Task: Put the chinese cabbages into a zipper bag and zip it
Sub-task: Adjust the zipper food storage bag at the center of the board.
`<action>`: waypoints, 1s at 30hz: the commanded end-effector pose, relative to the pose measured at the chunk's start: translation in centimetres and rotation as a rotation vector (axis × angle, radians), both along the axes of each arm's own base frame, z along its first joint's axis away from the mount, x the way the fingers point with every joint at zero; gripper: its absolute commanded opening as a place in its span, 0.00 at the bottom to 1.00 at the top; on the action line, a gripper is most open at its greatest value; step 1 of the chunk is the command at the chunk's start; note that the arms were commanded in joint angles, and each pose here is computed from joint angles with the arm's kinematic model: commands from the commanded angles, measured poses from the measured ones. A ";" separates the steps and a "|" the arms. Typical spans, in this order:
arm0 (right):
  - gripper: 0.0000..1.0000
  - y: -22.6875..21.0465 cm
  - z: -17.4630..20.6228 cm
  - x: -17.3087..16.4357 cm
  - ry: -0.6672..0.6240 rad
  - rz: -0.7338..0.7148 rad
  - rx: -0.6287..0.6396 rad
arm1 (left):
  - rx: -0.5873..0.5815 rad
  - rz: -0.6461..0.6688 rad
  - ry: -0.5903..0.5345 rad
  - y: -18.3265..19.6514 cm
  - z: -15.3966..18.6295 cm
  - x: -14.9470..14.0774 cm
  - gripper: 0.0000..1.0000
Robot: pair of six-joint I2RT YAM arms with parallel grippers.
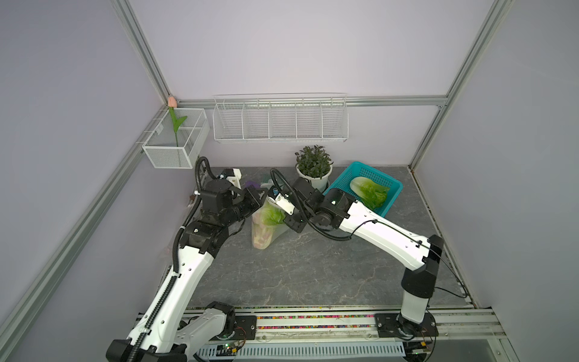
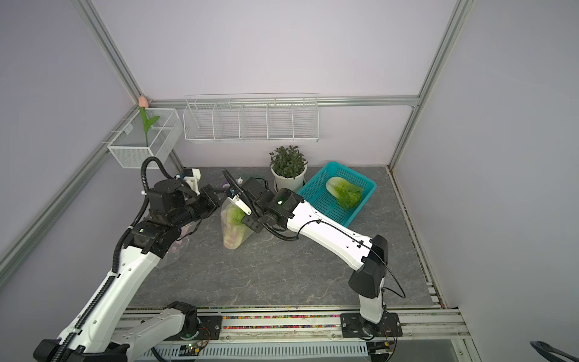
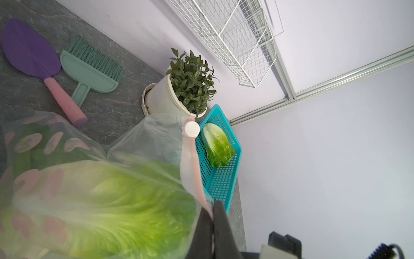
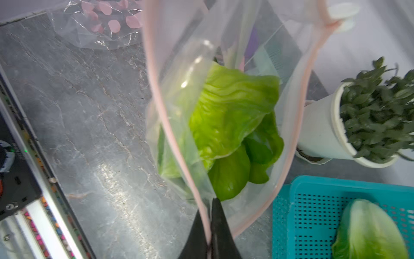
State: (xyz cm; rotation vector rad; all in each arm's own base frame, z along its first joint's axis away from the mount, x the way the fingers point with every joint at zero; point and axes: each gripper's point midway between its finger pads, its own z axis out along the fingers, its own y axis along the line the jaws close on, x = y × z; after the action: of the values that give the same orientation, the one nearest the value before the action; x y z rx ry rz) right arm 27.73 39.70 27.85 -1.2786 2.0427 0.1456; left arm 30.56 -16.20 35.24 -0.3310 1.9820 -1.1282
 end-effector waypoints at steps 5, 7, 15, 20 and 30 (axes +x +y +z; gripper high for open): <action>0.07 -3.1 6.4 1.8 -0.313 0.132 0.017 | -0.163 0.012 -0.199 -1.5 5.0 -2.3 0.00; 0.07 -3.8 6.7 2.2 -0.325 0.134 0.036 | -0.172 -0.036 -0.196 -3.7 4.4 -2.5 0.00; 0.07 -6.6 5.3 2.8 -0.371 0.184 0.062 | -0.118 -0.103 -0.255 -6.3 3.2 -2.1 0.29; 0.07 -7.3 5.0 3.0 -0.405 0.231 0.082 | 0.106 -0.159 -0.317 -4.4 3.9 -2.0 0.59; 0.07 -7.9 4.3 2.4 -0.421 0.292 0.105 | 0.059 -0.152 -0.319 1.7 -0.2 2.5 0.58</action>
State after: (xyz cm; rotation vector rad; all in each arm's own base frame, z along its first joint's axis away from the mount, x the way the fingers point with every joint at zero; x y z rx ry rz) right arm 30.57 31.61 30.52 -1.4054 1.5617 0.0712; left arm 32.72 -12.98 37.40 -0.0579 1.7555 -0.9896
